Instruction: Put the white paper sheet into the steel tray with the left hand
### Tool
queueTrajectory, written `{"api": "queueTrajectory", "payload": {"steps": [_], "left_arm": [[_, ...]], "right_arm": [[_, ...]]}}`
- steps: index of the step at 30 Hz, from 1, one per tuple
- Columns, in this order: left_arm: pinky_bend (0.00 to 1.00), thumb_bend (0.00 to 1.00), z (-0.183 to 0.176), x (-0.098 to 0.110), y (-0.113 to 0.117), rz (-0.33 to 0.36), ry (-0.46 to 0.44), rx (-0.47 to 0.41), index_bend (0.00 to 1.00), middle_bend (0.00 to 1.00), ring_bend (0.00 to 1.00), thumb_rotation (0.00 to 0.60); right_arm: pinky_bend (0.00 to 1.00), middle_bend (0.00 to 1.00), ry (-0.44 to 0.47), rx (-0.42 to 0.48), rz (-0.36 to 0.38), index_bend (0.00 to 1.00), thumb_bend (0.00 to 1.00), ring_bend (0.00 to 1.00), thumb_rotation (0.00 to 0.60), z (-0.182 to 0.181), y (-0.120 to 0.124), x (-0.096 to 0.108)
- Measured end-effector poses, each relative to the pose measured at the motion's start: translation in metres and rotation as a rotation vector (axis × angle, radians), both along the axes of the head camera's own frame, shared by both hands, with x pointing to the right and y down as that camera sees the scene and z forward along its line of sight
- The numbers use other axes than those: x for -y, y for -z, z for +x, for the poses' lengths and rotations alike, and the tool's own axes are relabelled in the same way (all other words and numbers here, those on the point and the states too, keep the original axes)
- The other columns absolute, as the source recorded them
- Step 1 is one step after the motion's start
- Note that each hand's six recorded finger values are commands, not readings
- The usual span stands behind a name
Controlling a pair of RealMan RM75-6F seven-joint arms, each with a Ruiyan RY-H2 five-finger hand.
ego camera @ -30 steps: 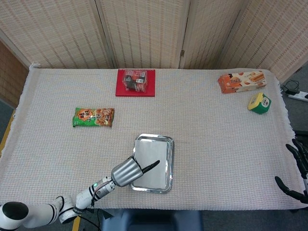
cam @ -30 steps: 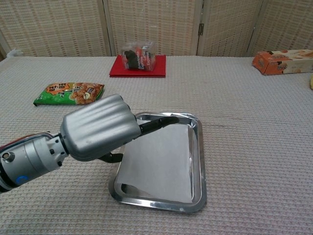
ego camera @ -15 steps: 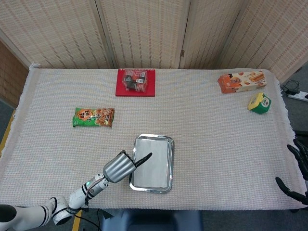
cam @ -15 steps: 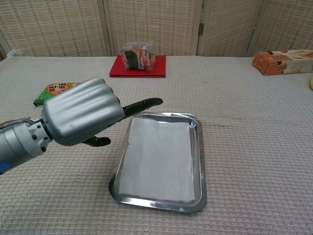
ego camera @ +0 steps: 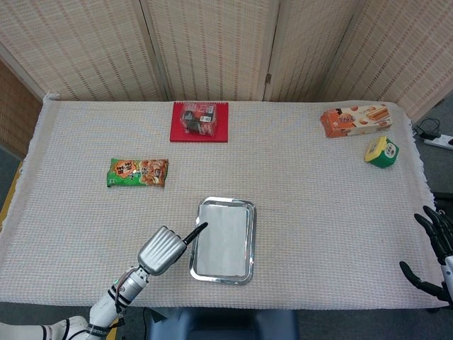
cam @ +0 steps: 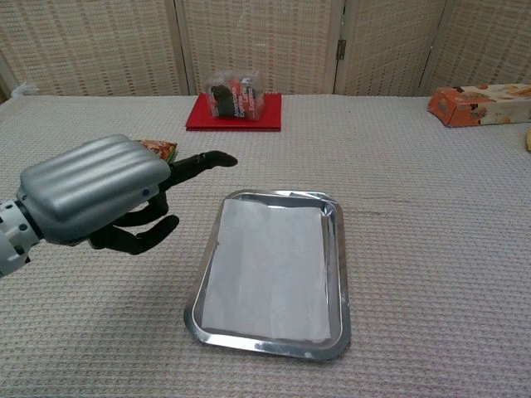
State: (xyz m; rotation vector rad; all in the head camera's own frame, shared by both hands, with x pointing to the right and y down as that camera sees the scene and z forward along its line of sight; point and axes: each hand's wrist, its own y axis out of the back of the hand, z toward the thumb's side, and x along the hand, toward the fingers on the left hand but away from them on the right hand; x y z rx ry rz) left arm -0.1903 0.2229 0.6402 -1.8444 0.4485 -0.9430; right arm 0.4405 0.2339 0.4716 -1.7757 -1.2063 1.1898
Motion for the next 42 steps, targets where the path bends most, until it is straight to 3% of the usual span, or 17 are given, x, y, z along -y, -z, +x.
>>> {"api": "queueTrajectory", "payload": {"steps": [3, 4, 15, 24, 42], "left_arm": [[1.0, 0.99, -0.01, -0.004, -0.008, -0.159, 0.016, 0.061, 0.16, 1.0, 1.0, 0.6], [1.0, 1.0, -0.012, -0.004, -0.01, -0.183, 0.007, 0.083, 0.17, 1.0, 1.0, 0.6], [1.0, 1.0, -0.012, 0.008, -0.044, -0.2, -0.127, 0.332, 0.22, 1.0, 1.0, 0.6], [1.0, 1.0, 0.007, 0.031, -0.05, -0.157, -0.128, 0.308, 0.2, 1.0, 1.0, 0.6], [1.0, 1.0, 0.036, 0.034, -0.076, -0.165, -0.194, 0.299, 0.17, 1.0, 1.0, 0.6]], "right_arm": [[0.0, 0.0, -0.002, -0.001, -0.001, 0.0, 0.37, 0.0, 0.6, 0.0, -0.001, 0.0], [0.0, 0.0, -0.003, -0.002, -0.003, 0.0, 0.36, 0.0, 0.6, 0.0, -0.002, 0.0], [0.0, 0.0, -0.007, -0.012, -0.014, 0.0, 0.36, 0.0, 0.6, 0.001, -0.007, 0.003], [0.0, 0.0, -0.014, -0.017, -0.021, 0.0, 0.36, 0.0, 0.6, 0.002, -0.01, 0.005], [0.0, 0.0, -0.015, -0.003, -0.05, 0.0, 0.36, 0.0, 0.6, 0.003, -0.014, 0.004]]}}
